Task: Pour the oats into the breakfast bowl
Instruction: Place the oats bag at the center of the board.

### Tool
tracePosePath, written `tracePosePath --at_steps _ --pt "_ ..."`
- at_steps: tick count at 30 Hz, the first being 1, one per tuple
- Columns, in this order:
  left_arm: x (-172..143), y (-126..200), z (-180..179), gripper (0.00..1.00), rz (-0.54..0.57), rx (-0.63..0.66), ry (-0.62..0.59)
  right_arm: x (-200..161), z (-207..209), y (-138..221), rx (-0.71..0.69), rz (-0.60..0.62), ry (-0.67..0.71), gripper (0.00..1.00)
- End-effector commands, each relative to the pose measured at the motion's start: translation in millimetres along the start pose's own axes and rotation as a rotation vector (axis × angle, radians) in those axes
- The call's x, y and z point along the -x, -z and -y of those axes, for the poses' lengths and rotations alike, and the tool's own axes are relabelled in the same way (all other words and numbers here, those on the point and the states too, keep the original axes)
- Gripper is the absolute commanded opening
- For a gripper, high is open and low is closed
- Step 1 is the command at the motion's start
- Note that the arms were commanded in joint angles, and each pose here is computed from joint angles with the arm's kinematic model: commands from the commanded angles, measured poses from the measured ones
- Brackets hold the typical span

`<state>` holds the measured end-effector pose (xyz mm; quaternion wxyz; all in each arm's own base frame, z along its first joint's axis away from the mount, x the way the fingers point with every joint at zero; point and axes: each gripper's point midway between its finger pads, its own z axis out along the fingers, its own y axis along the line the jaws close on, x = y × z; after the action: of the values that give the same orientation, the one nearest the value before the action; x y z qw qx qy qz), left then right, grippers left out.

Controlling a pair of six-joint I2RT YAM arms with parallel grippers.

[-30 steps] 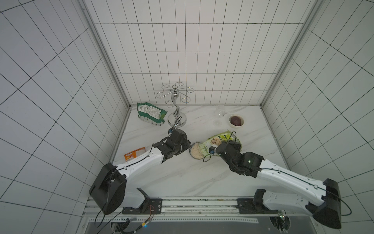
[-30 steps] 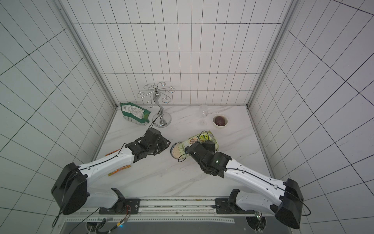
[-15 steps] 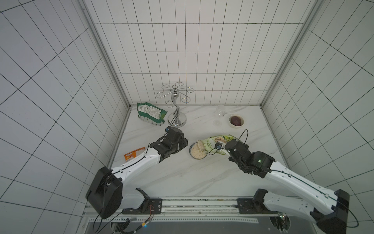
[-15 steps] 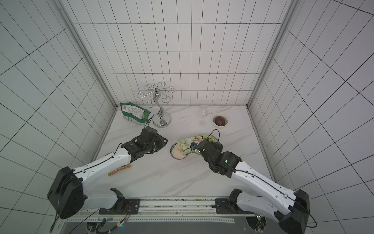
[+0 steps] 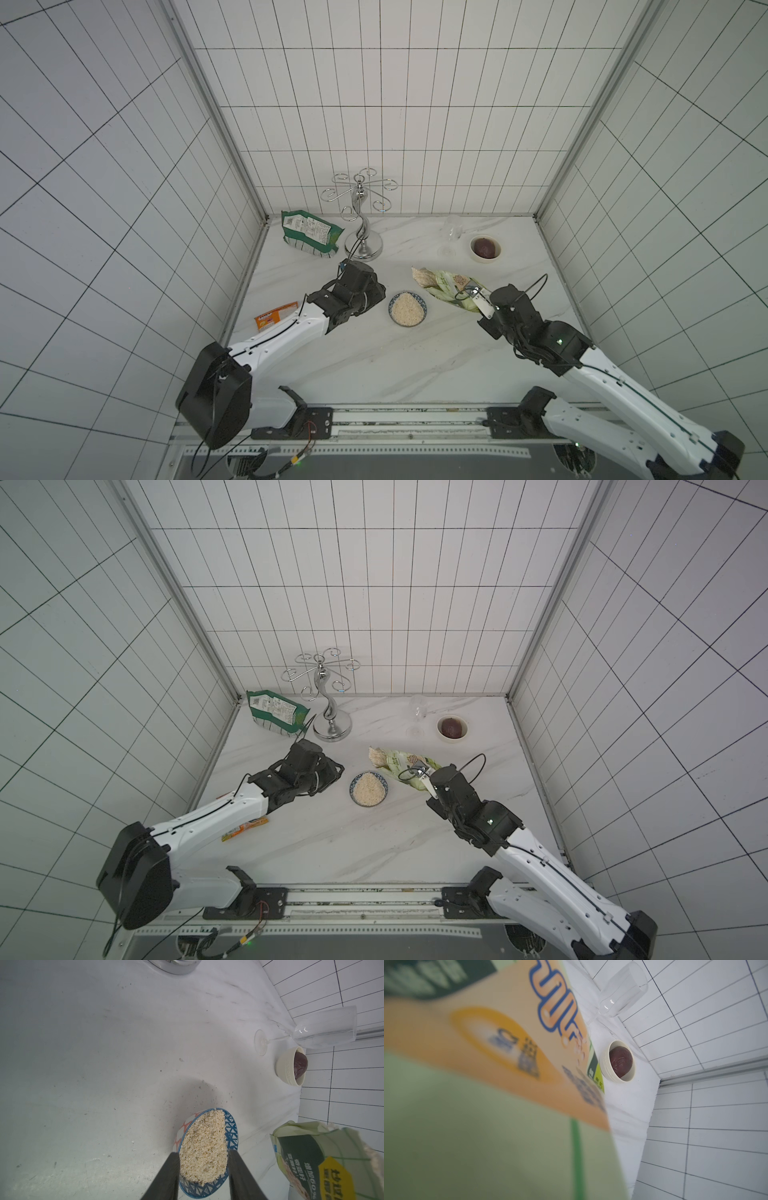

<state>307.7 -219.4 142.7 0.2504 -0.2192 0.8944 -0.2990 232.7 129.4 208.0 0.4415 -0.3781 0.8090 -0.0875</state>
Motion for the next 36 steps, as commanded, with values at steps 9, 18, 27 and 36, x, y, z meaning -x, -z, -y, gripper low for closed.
tracePosePath --at_steps 9,18,27,36 --pt "-17 0 16 0.40 -0.036 -0.070 -0.045 41 23 -14 0.044 0.364 -0.735 0.00" --pt "-21 0 18 0.40 -0.037 -0.072 -0.053 23 4 -42 0.060 0.389 -0.777 0.00" --pt "-23 -4 16 0.40 -0.035 -0.046 -0.055 -20 -21 -73 0.060 0.263 -0.825 0.12" --pt "-28 -9 15 0.40 -0.039 -0.029 -0.056 -42 -34 -73 0.083 0.192 -0.867 0.51"
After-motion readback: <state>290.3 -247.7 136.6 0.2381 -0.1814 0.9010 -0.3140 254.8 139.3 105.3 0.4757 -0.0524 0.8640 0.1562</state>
